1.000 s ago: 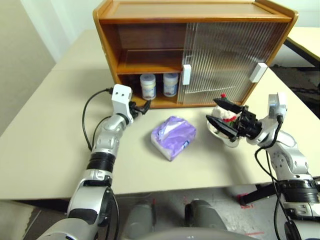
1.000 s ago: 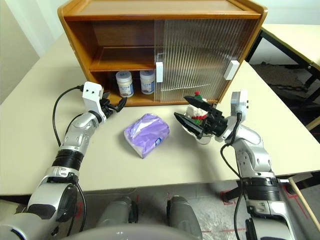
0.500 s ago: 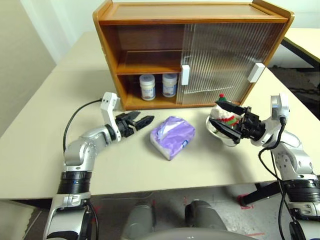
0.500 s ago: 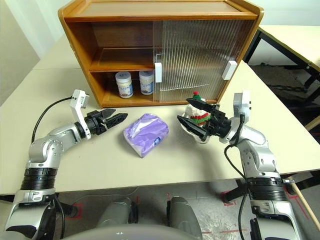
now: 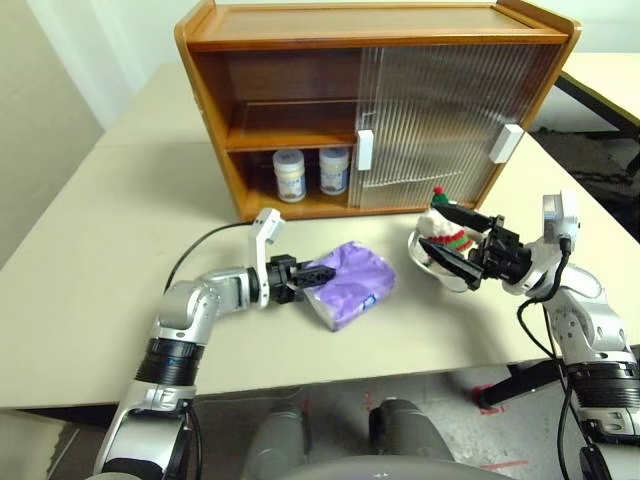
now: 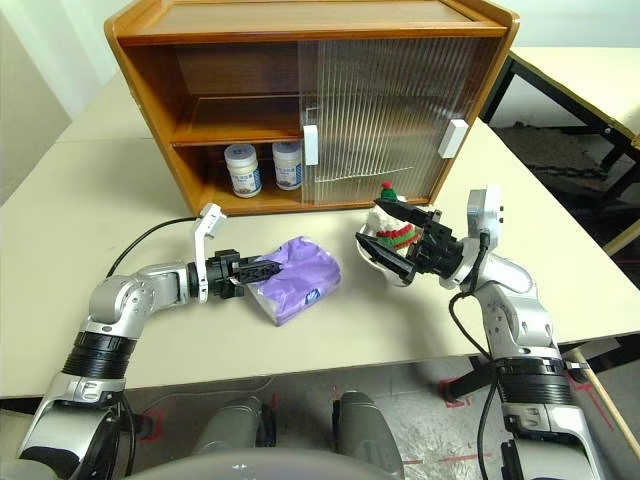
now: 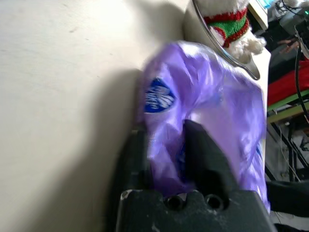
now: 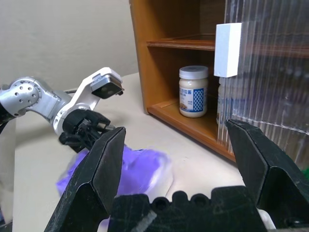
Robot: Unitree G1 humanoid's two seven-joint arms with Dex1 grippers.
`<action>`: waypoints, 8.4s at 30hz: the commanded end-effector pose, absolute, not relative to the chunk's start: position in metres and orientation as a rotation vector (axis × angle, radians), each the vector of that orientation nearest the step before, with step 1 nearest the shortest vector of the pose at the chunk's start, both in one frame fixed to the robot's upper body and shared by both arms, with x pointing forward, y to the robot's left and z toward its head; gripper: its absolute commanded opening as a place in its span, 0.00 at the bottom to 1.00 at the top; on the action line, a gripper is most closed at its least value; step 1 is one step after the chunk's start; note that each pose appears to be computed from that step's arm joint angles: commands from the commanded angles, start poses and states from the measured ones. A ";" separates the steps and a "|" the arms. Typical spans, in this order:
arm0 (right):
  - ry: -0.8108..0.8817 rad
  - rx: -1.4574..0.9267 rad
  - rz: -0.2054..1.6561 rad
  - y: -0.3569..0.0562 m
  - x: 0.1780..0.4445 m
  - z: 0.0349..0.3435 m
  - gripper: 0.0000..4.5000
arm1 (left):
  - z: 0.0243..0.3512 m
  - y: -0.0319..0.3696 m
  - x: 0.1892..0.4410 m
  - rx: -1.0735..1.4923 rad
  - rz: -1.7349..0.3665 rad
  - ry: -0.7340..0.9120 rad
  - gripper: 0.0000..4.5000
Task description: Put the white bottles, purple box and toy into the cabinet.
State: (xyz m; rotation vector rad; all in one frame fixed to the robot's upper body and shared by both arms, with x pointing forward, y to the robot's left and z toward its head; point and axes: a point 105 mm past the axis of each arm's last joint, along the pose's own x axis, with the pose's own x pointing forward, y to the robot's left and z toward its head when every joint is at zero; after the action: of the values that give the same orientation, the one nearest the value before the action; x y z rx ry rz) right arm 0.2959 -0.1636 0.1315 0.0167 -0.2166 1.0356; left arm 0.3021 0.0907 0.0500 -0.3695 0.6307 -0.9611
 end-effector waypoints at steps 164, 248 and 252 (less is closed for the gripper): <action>-0.235 0.012 0.950 -0.170 0.289 0.125 1.00 | 0.173 -0.001 0.410 0.373 -0.854 -0.156 0.01; -0.225 0.029 1.046 -0.182 0.307 0.134 1.00 | 0.199 0.157 0.347 0.196 -0.656 -0.151 0.50; -0.247 0.025 0.992 -0.200 0.310 0.145 1.00 | 0.193 0.150 0.322 0.081 -0.857 -0.142 0.83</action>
State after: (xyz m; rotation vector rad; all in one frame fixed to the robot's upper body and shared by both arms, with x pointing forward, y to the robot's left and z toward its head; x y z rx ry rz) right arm 0.3078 -0.1897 0.1400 0.0124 -0.2319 1.0267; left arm 0.3309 0.1541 0.1946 0.1190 -0.1480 -0.7813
